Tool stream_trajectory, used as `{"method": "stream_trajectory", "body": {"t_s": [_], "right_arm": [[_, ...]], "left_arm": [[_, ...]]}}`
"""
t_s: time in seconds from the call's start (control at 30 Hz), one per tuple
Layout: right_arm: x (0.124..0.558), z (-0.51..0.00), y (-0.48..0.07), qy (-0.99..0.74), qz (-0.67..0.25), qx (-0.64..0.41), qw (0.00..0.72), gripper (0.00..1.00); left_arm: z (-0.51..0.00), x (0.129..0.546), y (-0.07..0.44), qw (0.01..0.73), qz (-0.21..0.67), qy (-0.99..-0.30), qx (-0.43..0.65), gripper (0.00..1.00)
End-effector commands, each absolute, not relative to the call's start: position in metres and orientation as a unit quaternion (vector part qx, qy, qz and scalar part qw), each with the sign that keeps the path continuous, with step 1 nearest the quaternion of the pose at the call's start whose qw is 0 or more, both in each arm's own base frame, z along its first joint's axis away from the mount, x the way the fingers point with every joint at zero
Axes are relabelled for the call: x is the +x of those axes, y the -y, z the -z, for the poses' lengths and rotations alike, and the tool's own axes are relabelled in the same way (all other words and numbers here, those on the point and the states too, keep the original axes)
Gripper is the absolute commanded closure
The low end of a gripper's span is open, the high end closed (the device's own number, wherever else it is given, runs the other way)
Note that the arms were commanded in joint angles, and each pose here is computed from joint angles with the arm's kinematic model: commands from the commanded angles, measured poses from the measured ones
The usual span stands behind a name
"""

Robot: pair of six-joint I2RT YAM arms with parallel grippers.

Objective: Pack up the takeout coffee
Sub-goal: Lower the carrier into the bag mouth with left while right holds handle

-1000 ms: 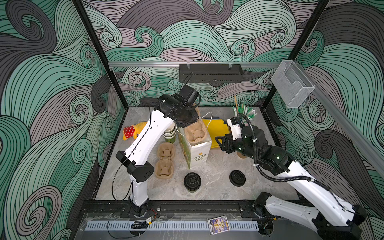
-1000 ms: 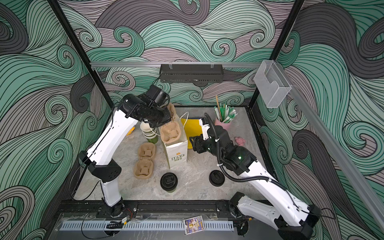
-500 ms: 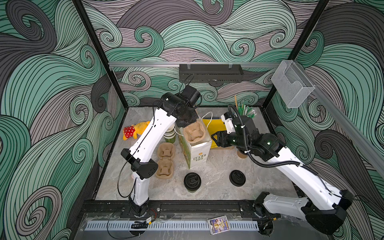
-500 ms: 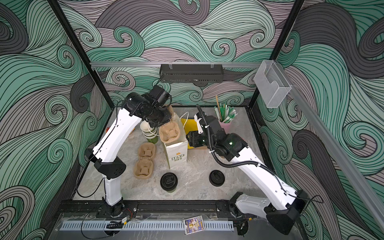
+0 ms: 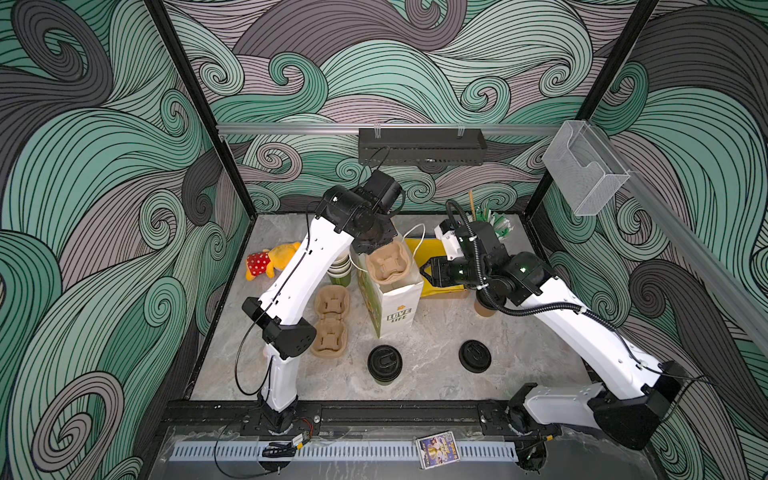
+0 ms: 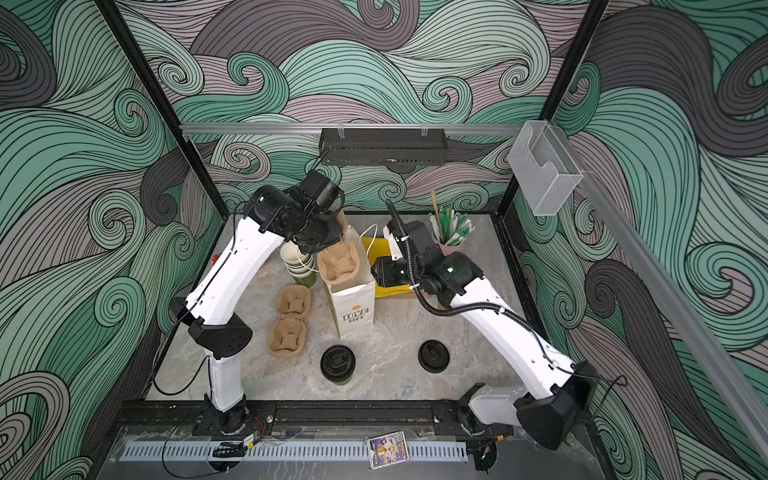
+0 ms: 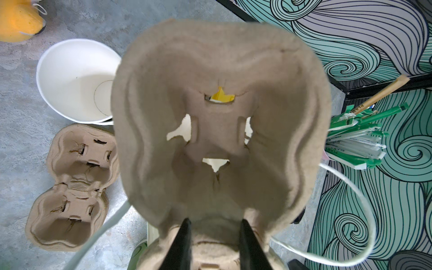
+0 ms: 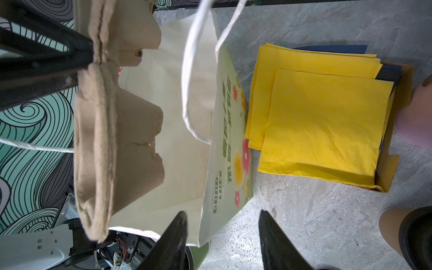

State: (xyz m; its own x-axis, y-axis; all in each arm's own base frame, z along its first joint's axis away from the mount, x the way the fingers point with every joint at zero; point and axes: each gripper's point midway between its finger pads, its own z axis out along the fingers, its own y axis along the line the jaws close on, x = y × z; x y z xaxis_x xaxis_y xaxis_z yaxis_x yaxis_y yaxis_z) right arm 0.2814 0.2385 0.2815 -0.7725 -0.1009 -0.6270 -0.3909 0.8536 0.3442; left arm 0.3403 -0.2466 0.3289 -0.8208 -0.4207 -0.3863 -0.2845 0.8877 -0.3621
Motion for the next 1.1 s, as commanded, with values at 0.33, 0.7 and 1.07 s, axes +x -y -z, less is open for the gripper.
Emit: {"method": "stream_trajectory", "body": {"t_s": [0.33,0.7,1.07], "right_arm": [[0.293,-0.271,-0.250,-0.919,-0.238,-0.129,0.286,0.57],[0.299,-0.269,-0.254,-0.920,-0.241,-0.123,0.284,0.73],[0.298,-0.274,-0.262,-0.914,-0.263,-0.121,0.285,0.89]], "left_arm": [[-0.328,0.347,0.254,0.246,0.146,-0.941,-0.180,1.00],[-0.323,0.348,0.256,0.240,0.144,-0.943,-0.181,1.00],[-0.314,0.340,0.251,0.216,0.132,-0.945,-0.205,1.00]]}}
